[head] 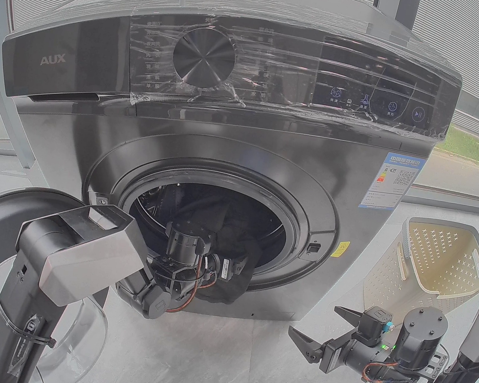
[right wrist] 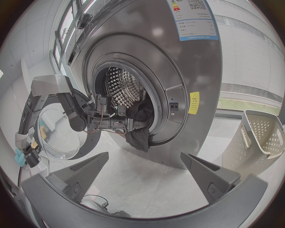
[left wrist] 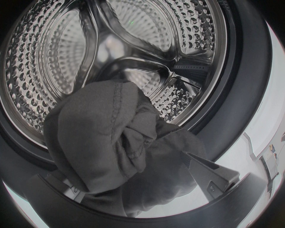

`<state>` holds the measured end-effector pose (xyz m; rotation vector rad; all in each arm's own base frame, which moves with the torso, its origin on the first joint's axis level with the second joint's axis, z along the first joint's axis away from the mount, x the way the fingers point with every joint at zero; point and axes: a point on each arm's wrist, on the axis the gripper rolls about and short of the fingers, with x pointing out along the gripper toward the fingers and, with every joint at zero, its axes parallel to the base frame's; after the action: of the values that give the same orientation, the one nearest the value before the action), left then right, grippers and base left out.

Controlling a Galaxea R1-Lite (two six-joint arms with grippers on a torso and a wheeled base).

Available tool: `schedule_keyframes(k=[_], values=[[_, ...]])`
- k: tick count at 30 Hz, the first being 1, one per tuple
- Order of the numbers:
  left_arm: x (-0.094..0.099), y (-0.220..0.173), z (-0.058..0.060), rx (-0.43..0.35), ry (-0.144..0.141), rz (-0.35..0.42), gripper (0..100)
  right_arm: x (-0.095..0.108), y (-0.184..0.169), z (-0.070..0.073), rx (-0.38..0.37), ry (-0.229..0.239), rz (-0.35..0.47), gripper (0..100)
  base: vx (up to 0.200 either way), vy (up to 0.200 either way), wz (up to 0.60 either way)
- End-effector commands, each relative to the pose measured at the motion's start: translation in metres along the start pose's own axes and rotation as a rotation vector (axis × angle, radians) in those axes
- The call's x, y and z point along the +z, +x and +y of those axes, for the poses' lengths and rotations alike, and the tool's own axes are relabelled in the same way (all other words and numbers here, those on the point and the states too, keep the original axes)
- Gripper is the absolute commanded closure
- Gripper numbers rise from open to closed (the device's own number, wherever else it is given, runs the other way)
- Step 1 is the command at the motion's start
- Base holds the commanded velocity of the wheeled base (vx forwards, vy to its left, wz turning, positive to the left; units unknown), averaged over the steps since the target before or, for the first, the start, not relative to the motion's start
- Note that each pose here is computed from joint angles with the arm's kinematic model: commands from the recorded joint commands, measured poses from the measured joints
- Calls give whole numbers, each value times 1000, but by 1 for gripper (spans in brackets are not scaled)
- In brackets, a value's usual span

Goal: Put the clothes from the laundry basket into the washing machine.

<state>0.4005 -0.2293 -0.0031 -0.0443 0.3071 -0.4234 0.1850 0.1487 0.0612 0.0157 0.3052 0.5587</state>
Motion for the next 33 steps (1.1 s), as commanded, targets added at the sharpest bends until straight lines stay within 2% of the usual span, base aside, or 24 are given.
schedule_keyframes(k=[1,4,5,13,15,17,22,23,24,27,33], values=[[-17,10,3,5,3,25,0,0,0,-1,-2,0,0,0,0,0,0],[-23,15,4,6,3,26,0,1,0,-1,-2,2,-3,0,0,0,0],[-23,15,4,7,3,30,100,1,0,-1,-2,2,-3,0,0,0,0],[-25,22,11,32,-2,14,100,2,-1,-1,-1,14,-10,0,0,0,0],[-20,21,13,39,-5,-2,100,2,-1,-1,-2,14,-10,0,0,0,0],[-11,21,15,43,-9,-30,100,2,-1,-1,-1,14,-10,0,0,0,0],[39,21,21,88,-37,-185,100,3,0,0,0,15,-16,0,0,0,0],[39,21,21,88,-37,-185,100,3,0,0,0,15,-16,0,0,0,0],[54,24,26,115,-46,-241,100,3,0,0,0,15,-16,0,0,0,0],[65,26,31,127,-52,-281,100,4,1,0,1,15,-19,0,0,0,0],[76,32,29,121,-61,-333,100,4,1,0,1,15,-19,0,0,0,0]])
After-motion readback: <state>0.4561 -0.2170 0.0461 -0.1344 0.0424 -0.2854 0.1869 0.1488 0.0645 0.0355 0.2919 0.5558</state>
